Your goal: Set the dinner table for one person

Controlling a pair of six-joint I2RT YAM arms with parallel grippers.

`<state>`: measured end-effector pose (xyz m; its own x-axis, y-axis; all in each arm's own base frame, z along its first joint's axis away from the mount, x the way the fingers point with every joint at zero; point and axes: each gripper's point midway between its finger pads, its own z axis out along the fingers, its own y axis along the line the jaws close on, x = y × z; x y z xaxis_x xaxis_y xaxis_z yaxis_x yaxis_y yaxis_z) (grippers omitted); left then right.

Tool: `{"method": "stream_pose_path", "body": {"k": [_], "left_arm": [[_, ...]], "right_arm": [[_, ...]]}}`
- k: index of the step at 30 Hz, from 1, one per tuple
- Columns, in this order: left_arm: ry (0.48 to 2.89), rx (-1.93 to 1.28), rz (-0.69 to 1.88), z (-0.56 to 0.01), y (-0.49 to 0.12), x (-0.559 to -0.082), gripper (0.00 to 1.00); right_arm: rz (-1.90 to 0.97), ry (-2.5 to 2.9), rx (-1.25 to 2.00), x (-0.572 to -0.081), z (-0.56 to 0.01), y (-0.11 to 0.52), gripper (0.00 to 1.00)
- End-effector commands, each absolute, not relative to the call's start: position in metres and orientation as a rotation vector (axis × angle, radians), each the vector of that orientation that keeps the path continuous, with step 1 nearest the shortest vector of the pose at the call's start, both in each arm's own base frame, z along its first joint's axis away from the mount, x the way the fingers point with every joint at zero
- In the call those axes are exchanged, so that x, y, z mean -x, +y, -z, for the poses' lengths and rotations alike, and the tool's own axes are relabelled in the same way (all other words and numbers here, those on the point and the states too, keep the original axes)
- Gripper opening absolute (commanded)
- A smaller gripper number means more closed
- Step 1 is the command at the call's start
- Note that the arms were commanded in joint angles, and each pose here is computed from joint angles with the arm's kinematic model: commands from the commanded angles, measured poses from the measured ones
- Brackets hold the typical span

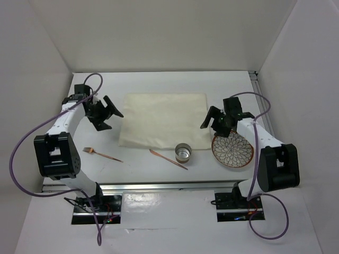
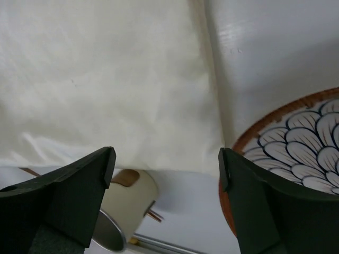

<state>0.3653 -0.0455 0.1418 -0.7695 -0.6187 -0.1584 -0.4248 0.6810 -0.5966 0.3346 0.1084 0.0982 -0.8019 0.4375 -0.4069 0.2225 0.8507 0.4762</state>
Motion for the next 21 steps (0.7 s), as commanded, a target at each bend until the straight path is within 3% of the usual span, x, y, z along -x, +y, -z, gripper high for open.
{"method": "stream_pose_path", "body": {"k": [1,3,5,7,9,10,11,12,13,14,15,16,18,21], "left_arm": [[2.585,0.778,0.614,-0.142,-0.032,-0.348,1.0],[2.56,0.795,0.496,-0.153,-0.016,-0.359,1.0],[2.53,0.804,0.469,-0.165,-0.011,-0.368,1.0],[2.517,0.754,0.47,-0.174,-0.019,-0.381,0.91],[2.509,0.674,0.511,-0.179,-0.034,-0.394,0.67],[2.532,0.615,0.52,-0.172,-0.049,-0.396,0.53],[2.575,0.603,0.538,-0.159,-0.058,-0.401,0.39],[2.591,0.589,0.521,-0.153,-0.063,-0.406,0.09],[2.622,0.563,0.526,-0.145,-0.074,-0.408,0.0],[2.647,0.557,0.525,-0.135,-0.078,-0.411,0.0],[2.688,0.578,0.507,-0.117,-0.081,-0.416,0.0],[2.712,0.579,0.485,-0.107,-0.083,-0.416,0.0],[2.743,0.621,0.428,-0.085,-0.082,-0.421,0.0],[2.761,0.644,0.41,-0.071,-0.082,-0.426,0.0]], "right_arm": [[-0.558,2.45,-0.426,-0.332,-0.125,0.104,0.93],[-0.482,2.461,-0.444,-0.333,-0.132,0.095,1.0],[-0.436,2.44,-0.439,-0.339,-0.143,0.089,1.0],[-0.433,2.398,-0.421,-0.351,-0.162,0.088,1.0],[-0.465,2.378,-0.405,-0.361,-0.169,0.094,0.95],[-0.488,2.37,-0.394,-0.37,-0.17,0.098,0.88],[-0.498,2.373,-0.39,-0.374,-0.168,0.1,0.68],[-0.506,2.385,-0.388,-0.377,-0.165,0.102,0.57],[-0.525,2.415,-0.375,-0.386,-0.155,0.11,0.47],[-0.536,2.437,-0.374,-0.389,-0.148,0.113,0.36],[-0.543,2.454,-0.374,-0.394,-0.143,0.115,0.15],[-0.531,2.502,-0.389,-0.4,-0.127,0.116,0.08],[-0.544,2.533,-0.406,-0.406,-0.115,0.12,0.0],[-0.53,2.594,-0.438,-0.41,-0.089,0.121,0.0]]}}
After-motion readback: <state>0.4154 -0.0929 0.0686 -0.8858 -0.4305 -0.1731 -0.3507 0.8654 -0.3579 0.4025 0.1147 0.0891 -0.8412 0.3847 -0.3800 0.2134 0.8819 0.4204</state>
